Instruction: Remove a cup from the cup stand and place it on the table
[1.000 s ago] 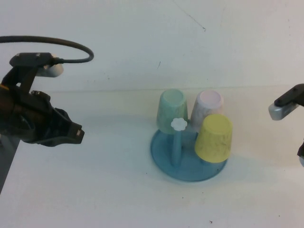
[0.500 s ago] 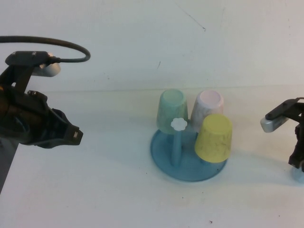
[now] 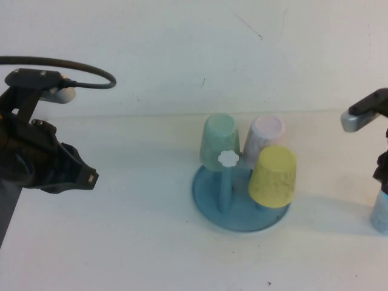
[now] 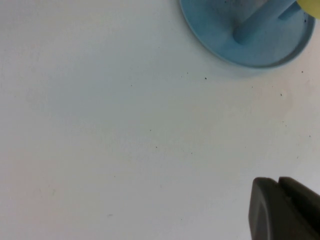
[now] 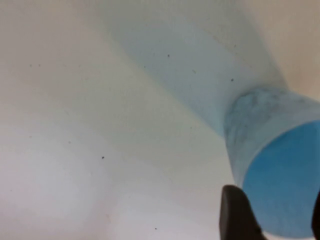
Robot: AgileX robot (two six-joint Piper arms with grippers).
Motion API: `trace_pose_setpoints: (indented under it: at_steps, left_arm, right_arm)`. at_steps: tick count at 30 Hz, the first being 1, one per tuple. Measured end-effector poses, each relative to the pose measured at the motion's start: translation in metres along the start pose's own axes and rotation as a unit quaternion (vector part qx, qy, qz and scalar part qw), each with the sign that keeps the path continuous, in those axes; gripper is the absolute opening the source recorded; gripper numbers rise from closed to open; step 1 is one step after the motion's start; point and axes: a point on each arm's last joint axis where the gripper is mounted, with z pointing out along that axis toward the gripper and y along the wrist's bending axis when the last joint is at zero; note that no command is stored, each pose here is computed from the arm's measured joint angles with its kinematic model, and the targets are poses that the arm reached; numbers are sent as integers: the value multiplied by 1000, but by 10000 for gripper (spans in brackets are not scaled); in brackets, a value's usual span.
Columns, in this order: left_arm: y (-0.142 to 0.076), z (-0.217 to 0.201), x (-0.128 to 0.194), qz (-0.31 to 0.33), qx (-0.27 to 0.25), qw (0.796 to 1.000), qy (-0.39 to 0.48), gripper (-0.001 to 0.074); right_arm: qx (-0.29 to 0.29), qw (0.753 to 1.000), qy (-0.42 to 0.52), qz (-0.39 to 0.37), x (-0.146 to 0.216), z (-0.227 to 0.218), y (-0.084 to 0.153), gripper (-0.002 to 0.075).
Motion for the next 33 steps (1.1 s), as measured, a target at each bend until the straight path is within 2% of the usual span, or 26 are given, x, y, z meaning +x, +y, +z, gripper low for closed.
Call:
trace_pose_setpoints:
  at_steps: [6,12,15,20,23,25,28,33]
  left_arm:
    - [-3,-10,3,6,-15,1000,-10,-1]
    - [-8,-26,28,3,-57,997,-46,-1]
    - [-13,-32,50,3,-72,994,-81,-1]
    - [-18,-34,91,3,-92,986,-139,-1]
    - [-22,-36,114,5,-102,979,-175,-1]
    - [-24,-36,129,2,-105,975,-195,-1]
    - [-26,-36,145,4,-109,970,-218,-1]
    - [-30,-40,165,18,-121,958,-259,-1]
  right_arm:
    - [22,995,-96,4,41,-68,22,271]
    - [50,976,-212,7,103,-97,56,221]
    - [66,945,-320,11,136,-109,77,190]
    - [100,870,-484,-1,188,-115,109,95]
    - [122,821,-558,3,216,-113,124,33]
    - [131,798,-588,4,231,-110,132,14]
    - [138,783,-606,1,246,-104,140,4]
    - [131,789,-600,-3,250,-99,143,0]
